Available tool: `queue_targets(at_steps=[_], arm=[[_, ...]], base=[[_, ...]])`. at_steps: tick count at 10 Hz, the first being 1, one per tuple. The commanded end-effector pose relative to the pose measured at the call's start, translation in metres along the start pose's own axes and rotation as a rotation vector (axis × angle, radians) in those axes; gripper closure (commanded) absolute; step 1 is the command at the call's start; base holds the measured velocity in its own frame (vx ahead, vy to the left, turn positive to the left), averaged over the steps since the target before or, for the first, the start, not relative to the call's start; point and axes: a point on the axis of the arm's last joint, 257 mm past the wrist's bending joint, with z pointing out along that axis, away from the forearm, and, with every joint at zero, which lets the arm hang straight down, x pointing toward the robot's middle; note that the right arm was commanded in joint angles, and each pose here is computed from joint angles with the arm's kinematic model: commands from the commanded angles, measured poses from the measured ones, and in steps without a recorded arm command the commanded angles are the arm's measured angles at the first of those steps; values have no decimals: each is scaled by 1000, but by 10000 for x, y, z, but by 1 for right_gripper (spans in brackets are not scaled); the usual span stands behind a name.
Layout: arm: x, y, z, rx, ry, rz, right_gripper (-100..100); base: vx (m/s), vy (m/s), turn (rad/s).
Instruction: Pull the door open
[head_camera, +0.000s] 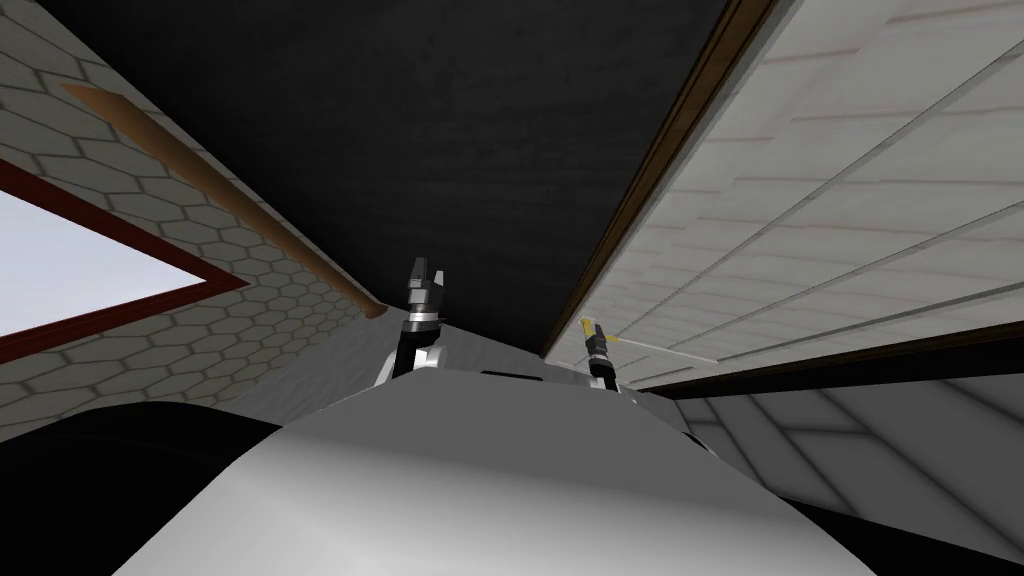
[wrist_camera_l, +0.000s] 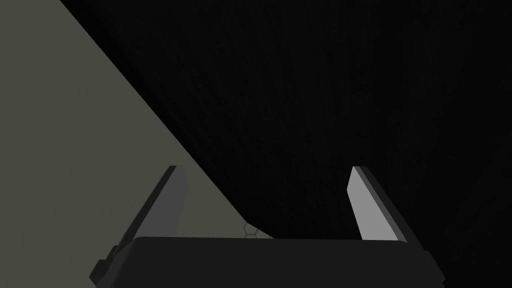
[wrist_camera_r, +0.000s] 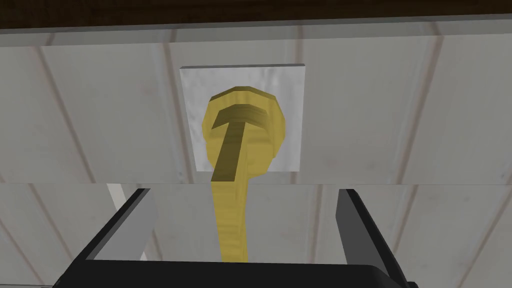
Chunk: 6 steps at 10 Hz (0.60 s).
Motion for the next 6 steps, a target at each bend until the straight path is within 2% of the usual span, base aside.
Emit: queue_targets(at_steps=[1,6], arm=[[16,-3,1,0,2,-1,100],[16,-3,1,0,2,-1,100]], base=[[-15,2,-28],[-15,3,-1]])
